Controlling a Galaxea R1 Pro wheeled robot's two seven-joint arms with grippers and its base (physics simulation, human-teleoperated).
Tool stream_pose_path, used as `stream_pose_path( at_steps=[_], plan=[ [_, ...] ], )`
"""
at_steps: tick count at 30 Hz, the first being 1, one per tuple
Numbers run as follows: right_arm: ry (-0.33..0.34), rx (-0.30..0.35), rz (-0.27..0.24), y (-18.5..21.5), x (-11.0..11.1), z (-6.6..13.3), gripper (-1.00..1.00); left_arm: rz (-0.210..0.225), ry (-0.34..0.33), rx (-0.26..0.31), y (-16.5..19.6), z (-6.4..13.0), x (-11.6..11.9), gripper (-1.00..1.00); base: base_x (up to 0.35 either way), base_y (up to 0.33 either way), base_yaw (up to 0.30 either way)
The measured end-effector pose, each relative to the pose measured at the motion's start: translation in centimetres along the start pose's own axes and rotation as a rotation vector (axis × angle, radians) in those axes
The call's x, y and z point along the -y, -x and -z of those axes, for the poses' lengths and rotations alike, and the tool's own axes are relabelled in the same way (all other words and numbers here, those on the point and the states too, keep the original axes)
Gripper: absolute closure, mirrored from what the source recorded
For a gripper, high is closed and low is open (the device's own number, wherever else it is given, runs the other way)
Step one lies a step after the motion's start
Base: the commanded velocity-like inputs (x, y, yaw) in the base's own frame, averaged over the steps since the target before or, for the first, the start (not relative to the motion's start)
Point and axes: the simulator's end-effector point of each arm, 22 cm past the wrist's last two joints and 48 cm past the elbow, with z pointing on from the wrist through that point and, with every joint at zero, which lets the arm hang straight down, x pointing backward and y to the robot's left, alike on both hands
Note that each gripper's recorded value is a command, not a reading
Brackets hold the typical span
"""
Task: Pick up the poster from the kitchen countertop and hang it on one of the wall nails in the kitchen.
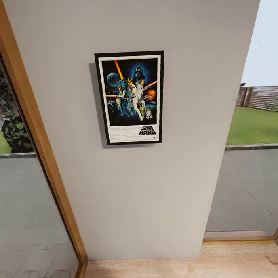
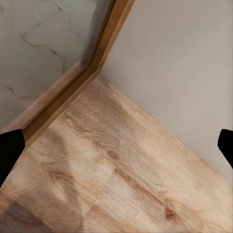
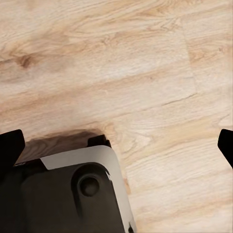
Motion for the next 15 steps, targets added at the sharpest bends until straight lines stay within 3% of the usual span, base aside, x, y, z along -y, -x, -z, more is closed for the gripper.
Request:
stream_pose_path(
  at_steps=[15],
  plan=[
    [-0.001, 0.000, 0.000, -0.02, 0.02, 0.00, -1.00, -0.016, -0.003, -0.005, -0.02, 0.02, -0.07, -1.00, 0.000, 0.000, 0.000]
  ],
)
